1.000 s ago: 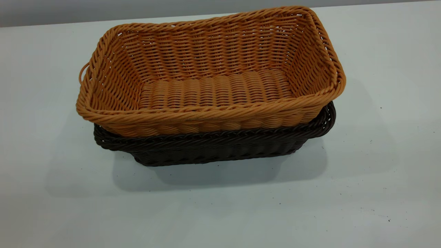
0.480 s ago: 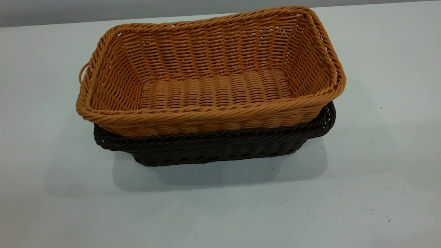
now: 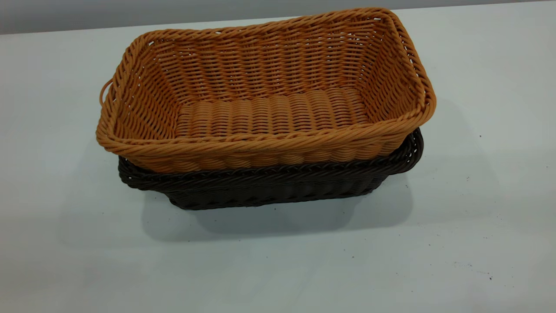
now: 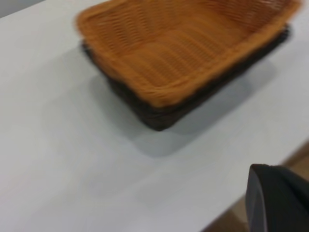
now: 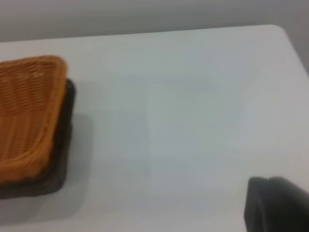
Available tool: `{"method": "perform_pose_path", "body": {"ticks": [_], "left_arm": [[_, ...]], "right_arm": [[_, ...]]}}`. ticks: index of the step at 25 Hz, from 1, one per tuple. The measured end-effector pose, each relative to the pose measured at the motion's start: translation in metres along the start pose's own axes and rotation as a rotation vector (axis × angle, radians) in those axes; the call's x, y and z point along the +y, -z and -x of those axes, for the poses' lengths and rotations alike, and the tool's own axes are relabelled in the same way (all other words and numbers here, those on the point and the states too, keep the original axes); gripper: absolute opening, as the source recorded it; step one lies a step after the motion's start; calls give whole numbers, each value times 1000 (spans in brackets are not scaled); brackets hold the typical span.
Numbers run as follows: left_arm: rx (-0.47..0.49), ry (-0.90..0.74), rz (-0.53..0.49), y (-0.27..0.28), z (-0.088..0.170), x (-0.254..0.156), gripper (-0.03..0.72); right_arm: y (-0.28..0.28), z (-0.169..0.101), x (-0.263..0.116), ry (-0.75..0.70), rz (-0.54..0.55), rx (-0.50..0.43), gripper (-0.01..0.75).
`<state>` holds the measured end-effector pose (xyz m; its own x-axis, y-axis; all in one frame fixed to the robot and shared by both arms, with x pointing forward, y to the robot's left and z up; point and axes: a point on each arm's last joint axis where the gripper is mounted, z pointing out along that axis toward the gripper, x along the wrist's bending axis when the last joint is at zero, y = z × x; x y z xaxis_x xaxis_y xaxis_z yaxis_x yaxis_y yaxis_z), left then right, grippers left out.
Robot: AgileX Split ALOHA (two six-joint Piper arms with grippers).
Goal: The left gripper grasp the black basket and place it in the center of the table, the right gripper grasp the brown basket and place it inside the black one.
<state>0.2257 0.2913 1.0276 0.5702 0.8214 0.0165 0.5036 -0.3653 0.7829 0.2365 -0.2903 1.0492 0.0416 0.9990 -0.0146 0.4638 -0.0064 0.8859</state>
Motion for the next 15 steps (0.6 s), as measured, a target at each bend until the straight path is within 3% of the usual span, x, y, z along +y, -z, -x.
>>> {"method": "perform_pose_path", "body": {"ticks": [9,15], "left_arm": [[256,202,-6,-4,1,3,-1],[291,228,-7,-4,1,3,-1]], "right_arm": [[0,0,0,-19,0,-39,2],[0,0,0,-21,0,-38,2]]}}
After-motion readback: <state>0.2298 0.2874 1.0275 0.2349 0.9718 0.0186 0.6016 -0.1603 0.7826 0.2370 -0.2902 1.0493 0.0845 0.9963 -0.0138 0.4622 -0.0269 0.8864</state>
